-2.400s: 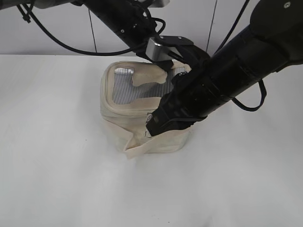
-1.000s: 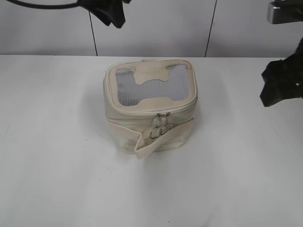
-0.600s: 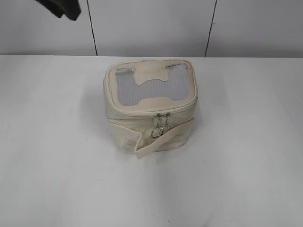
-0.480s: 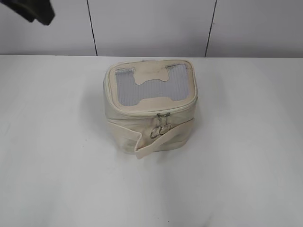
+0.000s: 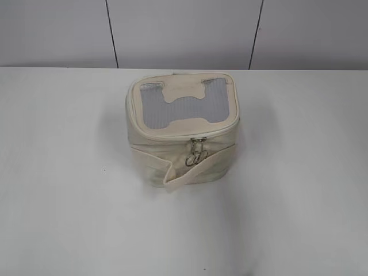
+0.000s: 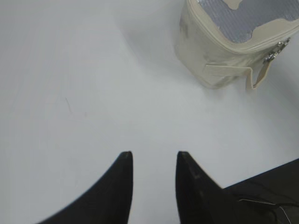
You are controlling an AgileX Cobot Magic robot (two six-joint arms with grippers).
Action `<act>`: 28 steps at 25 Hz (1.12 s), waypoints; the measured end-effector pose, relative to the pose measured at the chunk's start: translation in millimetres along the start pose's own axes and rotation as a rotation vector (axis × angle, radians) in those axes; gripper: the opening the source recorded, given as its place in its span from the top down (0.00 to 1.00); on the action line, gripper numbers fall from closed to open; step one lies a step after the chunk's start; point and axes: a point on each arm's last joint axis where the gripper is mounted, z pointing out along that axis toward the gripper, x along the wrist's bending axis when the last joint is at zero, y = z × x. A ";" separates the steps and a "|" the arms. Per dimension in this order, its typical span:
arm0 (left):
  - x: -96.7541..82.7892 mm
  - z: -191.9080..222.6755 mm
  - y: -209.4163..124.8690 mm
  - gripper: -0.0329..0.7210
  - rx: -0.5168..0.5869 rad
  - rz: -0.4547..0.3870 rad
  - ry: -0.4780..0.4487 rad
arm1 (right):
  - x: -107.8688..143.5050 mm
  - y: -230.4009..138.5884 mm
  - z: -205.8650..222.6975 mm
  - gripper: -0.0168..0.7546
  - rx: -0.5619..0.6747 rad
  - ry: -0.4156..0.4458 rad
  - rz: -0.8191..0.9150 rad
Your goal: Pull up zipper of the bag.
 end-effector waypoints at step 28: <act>-3.6 -12.6 -141.1 0.63 -0.423 0.070 -0.160 | 3.0 -112.5 -27.1 0.26 -0.503 0.036 -0.049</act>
